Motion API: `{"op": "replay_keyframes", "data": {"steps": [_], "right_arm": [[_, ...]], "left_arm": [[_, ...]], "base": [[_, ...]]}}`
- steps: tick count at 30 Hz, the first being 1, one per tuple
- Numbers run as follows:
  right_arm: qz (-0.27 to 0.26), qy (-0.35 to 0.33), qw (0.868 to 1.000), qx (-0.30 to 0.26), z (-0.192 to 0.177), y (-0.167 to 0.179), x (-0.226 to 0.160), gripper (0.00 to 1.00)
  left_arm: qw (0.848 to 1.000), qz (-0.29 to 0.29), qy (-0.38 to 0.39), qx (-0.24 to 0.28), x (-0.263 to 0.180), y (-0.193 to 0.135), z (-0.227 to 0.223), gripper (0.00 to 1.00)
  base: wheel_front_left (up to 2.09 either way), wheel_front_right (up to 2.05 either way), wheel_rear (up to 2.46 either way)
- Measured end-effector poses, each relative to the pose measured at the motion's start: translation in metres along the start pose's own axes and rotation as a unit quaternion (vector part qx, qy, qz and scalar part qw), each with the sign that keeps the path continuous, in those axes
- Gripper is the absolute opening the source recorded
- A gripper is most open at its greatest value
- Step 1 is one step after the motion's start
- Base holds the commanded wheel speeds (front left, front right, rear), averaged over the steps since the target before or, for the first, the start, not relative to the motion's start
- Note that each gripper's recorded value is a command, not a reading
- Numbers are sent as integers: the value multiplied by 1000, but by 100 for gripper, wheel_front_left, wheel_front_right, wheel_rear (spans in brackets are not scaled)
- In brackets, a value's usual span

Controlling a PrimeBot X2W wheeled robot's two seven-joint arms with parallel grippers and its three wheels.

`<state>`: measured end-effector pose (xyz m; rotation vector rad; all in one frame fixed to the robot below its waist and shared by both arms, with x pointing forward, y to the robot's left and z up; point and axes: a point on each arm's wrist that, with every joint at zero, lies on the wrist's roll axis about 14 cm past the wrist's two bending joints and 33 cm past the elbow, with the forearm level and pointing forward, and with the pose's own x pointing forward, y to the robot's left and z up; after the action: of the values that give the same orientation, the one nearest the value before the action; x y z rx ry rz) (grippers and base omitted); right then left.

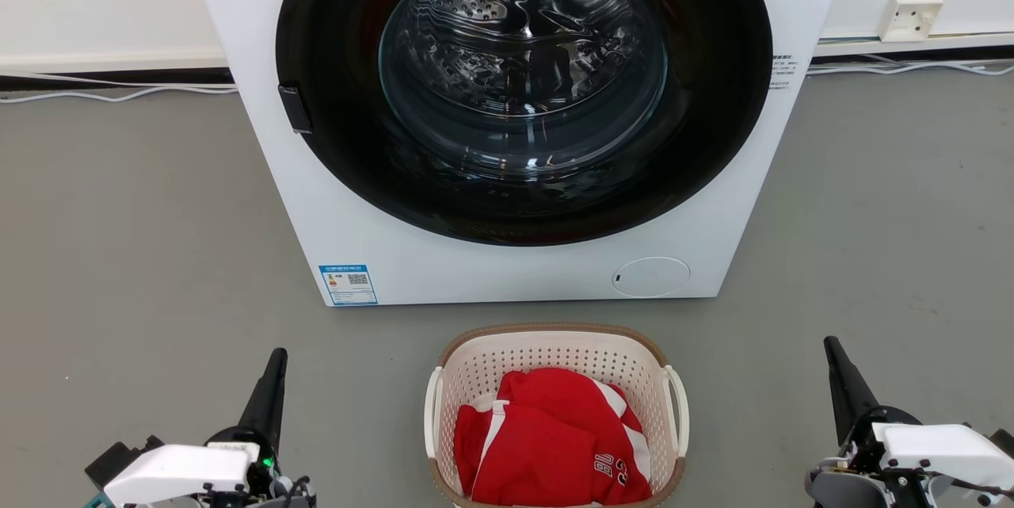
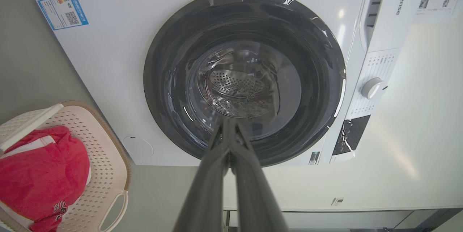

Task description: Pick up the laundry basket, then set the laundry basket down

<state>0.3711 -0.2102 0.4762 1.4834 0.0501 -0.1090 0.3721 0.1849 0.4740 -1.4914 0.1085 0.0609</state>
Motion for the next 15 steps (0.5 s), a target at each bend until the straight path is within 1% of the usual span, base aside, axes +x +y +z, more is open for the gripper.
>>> {"op": "replay_keyframes", "data": {"steps": [8, 15], "right_arm": [[11, 6, 999, 42, -3, 7, 4, 0], [11, 6, 999, 44, -3, 7, 4, 0]], "left_arm": [[999, -9, -3, -39, 1, -4, 5, 0], [999, -10, -4, -40, 1, -4, 6, 0]], "base": [[0, 0, 0], [0, 0, 0]]}}
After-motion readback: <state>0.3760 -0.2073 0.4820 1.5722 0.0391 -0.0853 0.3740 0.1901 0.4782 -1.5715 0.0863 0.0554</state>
